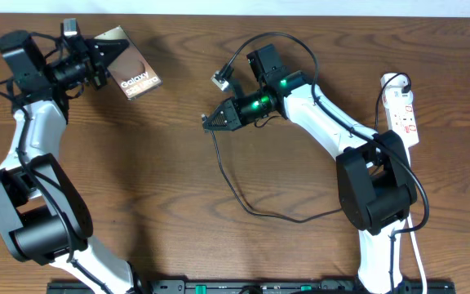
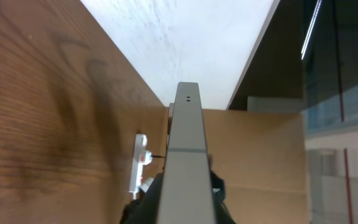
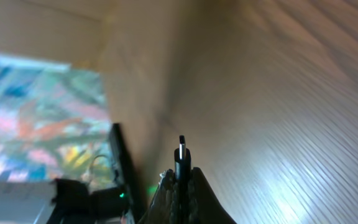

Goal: Plug charger to phone and switch on socket
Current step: 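Grasp the cable connector with the right gripper and lift it, then carry the connector with the right gripper toward the phone's bottom port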

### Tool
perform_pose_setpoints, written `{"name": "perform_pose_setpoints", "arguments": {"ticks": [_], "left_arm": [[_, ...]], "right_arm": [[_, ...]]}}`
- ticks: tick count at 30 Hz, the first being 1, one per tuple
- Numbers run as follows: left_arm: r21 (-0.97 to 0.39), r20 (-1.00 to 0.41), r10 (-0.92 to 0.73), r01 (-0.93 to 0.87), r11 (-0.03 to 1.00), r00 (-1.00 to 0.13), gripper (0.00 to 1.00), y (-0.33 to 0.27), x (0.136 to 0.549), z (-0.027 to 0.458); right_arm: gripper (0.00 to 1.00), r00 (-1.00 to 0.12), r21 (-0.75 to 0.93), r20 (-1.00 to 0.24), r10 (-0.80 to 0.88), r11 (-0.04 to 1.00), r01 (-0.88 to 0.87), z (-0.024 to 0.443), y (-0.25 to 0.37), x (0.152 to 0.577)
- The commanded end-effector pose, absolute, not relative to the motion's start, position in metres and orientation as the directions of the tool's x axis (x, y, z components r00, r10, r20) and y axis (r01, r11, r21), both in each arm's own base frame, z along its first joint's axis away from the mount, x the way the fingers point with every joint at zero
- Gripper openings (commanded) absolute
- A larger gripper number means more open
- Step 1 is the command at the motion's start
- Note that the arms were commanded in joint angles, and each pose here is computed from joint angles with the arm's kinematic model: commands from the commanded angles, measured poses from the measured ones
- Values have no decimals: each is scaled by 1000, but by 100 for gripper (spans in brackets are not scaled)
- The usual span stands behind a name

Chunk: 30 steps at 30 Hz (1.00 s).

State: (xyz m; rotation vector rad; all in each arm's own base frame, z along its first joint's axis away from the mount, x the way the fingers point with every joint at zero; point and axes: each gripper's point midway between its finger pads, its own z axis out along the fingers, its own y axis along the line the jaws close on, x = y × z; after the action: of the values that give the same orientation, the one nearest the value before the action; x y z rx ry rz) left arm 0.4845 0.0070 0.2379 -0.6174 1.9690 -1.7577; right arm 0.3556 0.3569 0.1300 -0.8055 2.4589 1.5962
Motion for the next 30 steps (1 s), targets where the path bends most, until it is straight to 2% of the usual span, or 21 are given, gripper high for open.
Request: {"name": "perform_pose_setpoints", "arguments": {"ticks": [1, 4, 8, 13, 18, 30], "left_arm": [[-982, -171, -503, 105, 156, -847, 8, -16, 479, 255], [-973, -218, -476, 153, 173, -852, 8, -28, 479, 258], [-955, -291, -438, 233, 184, -851, 7, -44, 479, 267], [-936, -350, -404, 299, 187, -845, 7, -54, 478, 275], [-929, -368, -402, 316, 192, -838, 8, -55, 478, 277], [-886, -464, -399, 412, 215, -791, 8, -54, 480, 291]], "right_arm": [[1, -761, 822, -499, -414, 52, -567, 160, 366, 337], [1, -739, 814, -527, -420, -1, -581, 160, 366, 331], [1, -751, 842, -506, -425, -55, -537, 151, 368, 326], [1, -754, 857, -515, -408, -238, -457, 141, 370, 323], [1, -754, 860, -511, -412, -237, -452, 113, 376, 329], [1, -657, 757, -654, -376, -317, -572, 121, 389, 333]]}}
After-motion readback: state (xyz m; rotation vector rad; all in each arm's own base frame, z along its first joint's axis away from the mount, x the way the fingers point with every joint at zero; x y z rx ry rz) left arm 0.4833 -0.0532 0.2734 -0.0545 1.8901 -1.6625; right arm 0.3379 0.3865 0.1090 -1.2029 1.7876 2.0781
